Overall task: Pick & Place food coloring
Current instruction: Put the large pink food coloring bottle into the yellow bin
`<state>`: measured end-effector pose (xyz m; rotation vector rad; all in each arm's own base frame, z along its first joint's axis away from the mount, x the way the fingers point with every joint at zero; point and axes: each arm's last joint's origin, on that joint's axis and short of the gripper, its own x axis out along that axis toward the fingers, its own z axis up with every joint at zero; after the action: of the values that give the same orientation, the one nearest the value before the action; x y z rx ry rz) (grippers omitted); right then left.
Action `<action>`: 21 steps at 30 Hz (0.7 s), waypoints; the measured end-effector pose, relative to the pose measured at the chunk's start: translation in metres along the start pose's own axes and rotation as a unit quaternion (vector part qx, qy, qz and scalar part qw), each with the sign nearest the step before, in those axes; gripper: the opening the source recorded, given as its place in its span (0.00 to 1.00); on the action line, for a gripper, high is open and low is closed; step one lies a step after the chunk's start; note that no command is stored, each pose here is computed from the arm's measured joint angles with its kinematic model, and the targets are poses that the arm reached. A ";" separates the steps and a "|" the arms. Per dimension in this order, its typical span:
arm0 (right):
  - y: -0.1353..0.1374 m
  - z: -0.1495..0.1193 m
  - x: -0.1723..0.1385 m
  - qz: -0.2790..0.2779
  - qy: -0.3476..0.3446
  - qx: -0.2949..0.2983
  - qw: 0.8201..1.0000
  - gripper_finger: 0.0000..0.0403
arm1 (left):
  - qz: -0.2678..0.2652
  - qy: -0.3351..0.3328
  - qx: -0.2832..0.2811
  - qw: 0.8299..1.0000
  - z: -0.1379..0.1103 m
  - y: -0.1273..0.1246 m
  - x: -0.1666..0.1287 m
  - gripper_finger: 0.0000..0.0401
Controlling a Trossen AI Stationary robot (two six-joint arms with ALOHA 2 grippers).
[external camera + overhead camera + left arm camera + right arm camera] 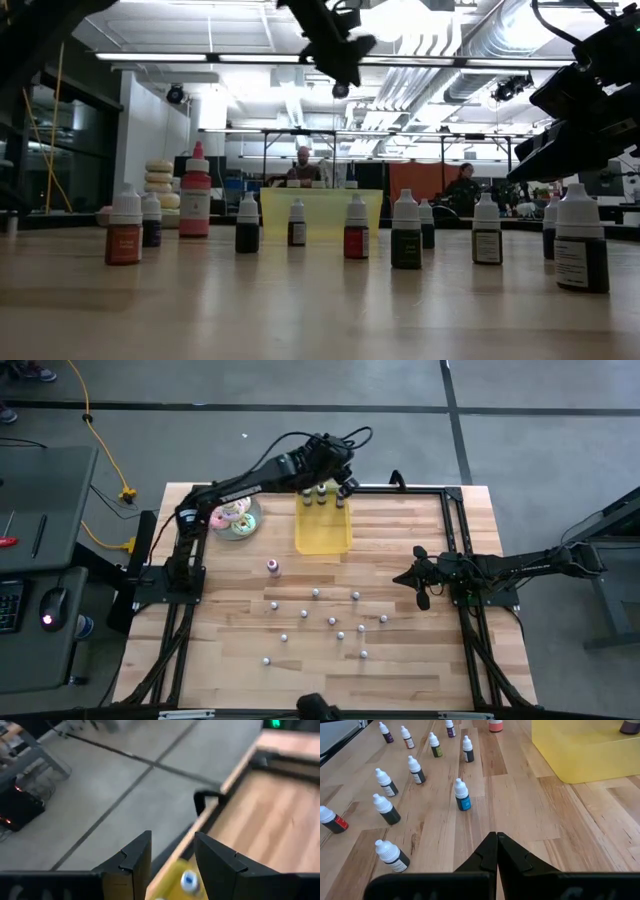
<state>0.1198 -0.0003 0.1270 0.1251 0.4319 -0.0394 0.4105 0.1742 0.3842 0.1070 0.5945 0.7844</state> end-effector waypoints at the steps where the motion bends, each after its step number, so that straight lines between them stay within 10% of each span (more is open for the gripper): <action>1: 0.000 0.000 0.000 0.000 0.000 0.000 1.000 0.00 | -0.006 0.009 0.012 1.000 0.000 0.003 -0.006 0.36; 14: 0.000 0.000 0.000 0.000 0.000 0.000 1.000 0.00 | -0.216 0.252 0.164 0.929 -0.043 0.025 -0.089 0.36; 21: 0.000 0.000 0.000 0.000 0.000 0.000 1.000 0.00 | -0.323 0.276 0.162 0.891 -0.050 0.020 -0.128 0.36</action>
<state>0.1199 -0.0002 0.1271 0.1251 0.4311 -0.0386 0.2996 0.0936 0.4077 -0.0171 1.2237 0.0407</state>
